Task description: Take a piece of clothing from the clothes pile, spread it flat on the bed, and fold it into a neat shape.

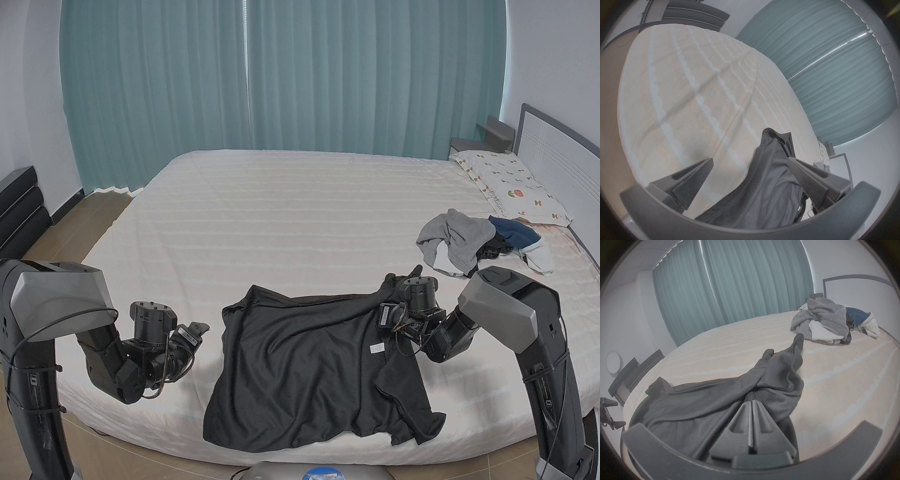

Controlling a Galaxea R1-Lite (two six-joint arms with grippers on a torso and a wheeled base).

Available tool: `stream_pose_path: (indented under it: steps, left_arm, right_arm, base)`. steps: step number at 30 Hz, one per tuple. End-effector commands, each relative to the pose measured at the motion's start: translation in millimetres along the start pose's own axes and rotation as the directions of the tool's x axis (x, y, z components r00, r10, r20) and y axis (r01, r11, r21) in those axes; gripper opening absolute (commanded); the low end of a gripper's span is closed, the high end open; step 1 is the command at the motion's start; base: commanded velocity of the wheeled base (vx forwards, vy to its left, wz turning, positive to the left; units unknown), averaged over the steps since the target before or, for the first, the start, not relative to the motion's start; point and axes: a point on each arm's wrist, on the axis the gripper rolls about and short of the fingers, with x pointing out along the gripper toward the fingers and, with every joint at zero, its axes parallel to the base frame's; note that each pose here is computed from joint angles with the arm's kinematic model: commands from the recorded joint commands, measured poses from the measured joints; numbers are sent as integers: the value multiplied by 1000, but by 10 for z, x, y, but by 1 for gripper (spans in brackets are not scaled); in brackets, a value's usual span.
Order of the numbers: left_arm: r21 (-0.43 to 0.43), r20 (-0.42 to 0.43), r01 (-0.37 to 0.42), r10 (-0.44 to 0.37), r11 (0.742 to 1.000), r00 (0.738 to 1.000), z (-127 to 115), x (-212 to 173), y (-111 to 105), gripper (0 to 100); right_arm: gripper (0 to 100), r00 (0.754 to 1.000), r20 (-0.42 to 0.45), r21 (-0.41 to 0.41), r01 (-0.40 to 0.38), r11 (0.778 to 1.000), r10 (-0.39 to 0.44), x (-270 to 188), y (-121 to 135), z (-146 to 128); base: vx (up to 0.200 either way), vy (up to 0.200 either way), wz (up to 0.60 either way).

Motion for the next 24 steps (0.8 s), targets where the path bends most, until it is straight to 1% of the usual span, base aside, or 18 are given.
stream_pose_path:
  steps: [1,4,6,11,13,17,21,24]
  left_arm:
    - [2,1,-5,5,1000,1000,-8,8,10,100]
    - [5,0,-10,10,1000,1000,-13,12,21,100]
    - [8,-1,-16,16,1000,1000,-26,23,33,100]
    - [12,-2,-21,21,1000,1000,-48,25,36,100]
    - [14,-3,-23,24,1000,1000,-52,26,43,100]
    - [14,-2,-24,24,1000,1000,-52,26,43,100]
    - [15,-3,-24,24,1000,1000,-56,26,41,100]
    - [15,-3,-24,24,1000,1000,-56,26,41,100]
  right_arm:
    - [0,1000,22,12,11,1000,-11,-8,-79,79]
    - [0,998,54,29,16,999,-18,-60,-158,234]
    - [0,998,63,40,25,999,-27,-102,-255,327]
    - [0,993,93,86,64,994,-72,-109,-572,493]
    - [0,990,120,110,64,992,-77,-90,-690,544]
    - [0,980,181,140,61,988,-86,-44,-896,573]
    - [0,972,204,162,84,983,-117,6,-1086,604]
    - [0,968,221,188,77,979,-118,32,-1162,602]
  base:
    - [0,0,0]
    - [0,0,0]
    - [0,0,0]
    - [0,0,0]
    - [0,0,0]
    - [0,0,0]
    - [0,0,0]
    - [0,0,0]
